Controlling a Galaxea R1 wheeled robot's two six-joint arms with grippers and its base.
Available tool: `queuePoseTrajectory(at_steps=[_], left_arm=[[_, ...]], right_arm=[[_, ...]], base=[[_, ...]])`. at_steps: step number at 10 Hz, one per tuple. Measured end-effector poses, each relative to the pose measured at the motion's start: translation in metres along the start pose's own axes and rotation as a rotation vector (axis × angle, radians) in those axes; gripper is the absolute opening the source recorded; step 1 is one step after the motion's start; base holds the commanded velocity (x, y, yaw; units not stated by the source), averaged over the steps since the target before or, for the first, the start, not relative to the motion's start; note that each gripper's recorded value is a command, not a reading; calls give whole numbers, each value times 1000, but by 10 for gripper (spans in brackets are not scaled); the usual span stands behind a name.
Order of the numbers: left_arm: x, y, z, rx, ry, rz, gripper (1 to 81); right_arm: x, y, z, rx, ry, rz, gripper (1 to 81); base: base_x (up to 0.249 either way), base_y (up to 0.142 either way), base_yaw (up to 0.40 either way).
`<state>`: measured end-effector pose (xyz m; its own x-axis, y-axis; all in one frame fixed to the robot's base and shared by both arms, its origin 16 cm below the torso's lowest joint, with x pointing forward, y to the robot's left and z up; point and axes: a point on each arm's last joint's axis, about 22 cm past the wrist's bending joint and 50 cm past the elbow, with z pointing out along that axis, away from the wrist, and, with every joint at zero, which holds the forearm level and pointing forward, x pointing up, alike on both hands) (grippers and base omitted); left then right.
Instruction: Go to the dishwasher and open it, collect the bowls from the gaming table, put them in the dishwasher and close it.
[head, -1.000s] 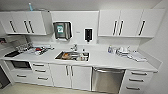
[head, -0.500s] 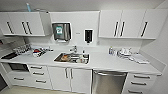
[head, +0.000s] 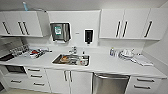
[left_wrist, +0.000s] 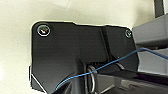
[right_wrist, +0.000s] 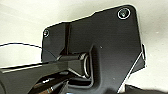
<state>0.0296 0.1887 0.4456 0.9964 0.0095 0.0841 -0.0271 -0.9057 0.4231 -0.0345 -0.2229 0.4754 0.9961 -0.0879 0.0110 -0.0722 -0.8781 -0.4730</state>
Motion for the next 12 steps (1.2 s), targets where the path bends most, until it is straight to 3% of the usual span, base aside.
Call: queuePoseTrajectory(at_steps=[2, 12], left_arm=[[-13, 0, 0, 0, -20, -6, 811], [-12, 0, 0, 0, -16, -5, 811]], right_arm=[[-13, 0, -1, -1, -21, 6, 811], [-10, 0, 0, -1, -17, 5, 811]], base=[[157, 0, 0], [158, 0, 0]])
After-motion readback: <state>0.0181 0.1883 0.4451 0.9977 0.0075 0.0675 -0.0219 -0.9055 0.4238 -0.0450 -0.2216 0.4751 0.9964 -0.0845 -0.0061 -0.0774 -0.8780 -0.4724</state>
